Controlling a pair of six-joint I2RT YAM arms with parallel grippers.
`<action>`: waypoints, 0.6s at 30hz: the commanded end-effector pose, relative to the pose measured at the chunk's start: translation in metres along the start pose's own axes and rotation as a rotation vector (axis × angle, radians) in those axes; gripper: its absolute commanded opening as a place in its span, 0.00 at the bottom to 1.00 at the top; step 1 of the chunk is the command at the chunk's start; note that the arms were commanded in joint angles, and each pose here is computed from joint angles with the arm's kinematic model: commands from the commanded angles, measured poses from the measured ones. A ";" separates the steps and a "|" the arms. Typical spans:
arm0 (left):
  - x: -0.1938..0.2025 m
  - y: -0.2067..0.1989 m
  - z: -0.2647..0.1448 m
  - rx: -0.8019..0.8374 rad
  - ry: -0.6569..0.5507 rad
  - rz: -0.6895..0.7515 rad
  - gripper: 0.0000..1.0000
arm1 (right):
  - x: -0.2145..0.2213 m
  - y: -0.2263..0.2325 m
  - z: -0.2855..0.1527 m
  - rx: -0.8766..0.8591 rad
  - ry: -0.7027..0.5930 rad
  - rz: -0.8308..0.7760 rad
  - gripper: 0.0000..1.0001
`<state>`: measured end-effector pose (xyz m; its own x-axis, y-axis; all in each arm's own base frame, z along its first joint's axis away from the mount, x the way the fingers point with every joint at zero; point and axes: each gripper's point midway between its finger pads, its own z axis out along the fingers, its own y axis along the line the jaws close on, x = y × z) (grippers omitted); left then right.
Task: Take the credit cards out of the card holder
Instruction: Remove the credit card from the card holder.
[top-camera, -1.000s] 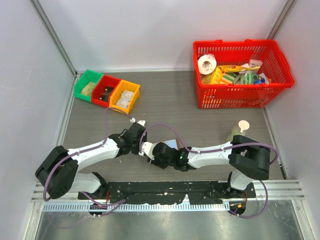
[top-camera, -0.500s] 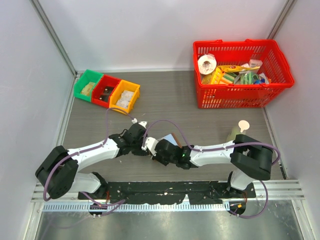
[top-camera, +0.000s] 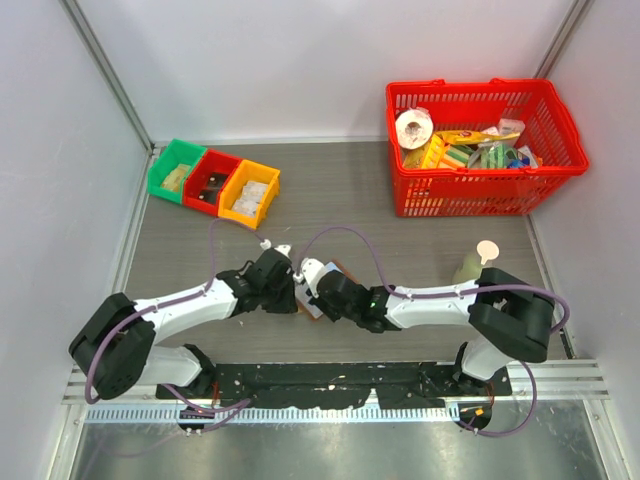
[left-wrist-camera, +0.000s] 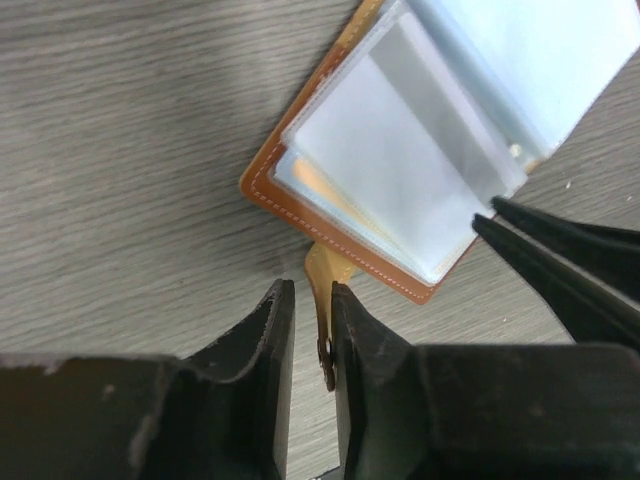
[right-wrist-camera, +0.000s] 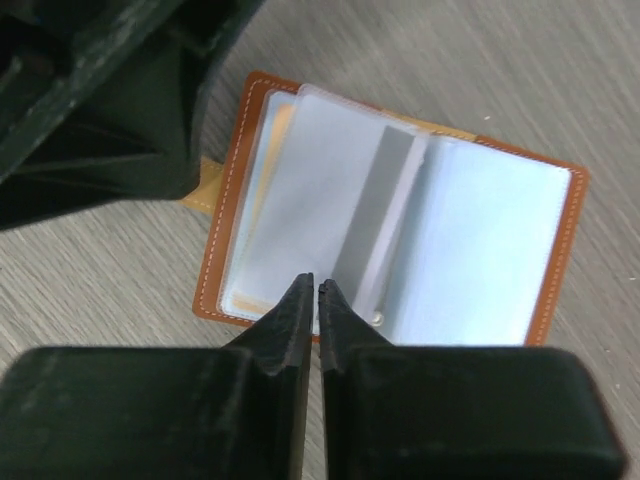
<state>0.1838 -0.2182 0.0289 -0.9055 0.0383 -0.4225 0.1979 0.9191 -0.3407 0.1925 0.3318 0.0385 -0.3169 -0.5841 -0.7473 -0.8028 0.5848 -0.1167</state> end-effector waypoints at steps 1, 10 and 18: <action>-0.016 0.004 -0.008 -0.024 -0.113 -0.077 0.30 | -0.034 -0.014 -0.012 0.049 -0.114 0.121 0.25; -0.056 0.005 -0.026 -0.023 -0.307 -0.156 0.76 | -0.037 -0.036 -0.012 -0.037 -0.144 0.351 0.51; -0.077 -0.013 -0.001 0.042 -0.256 -0.137 0.71 | -0.014 -0.044 -0.001 -0.043 -0.104 0.435 0.47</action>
<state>0.2245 -0.2071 0.0477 -0.8297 -0.1785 -0.5289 0.0414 0.9253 -0.3770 0.2329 0.3020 0.0507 -0.5628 -0.2920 -0.7733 -0.6297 0.7575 0.1722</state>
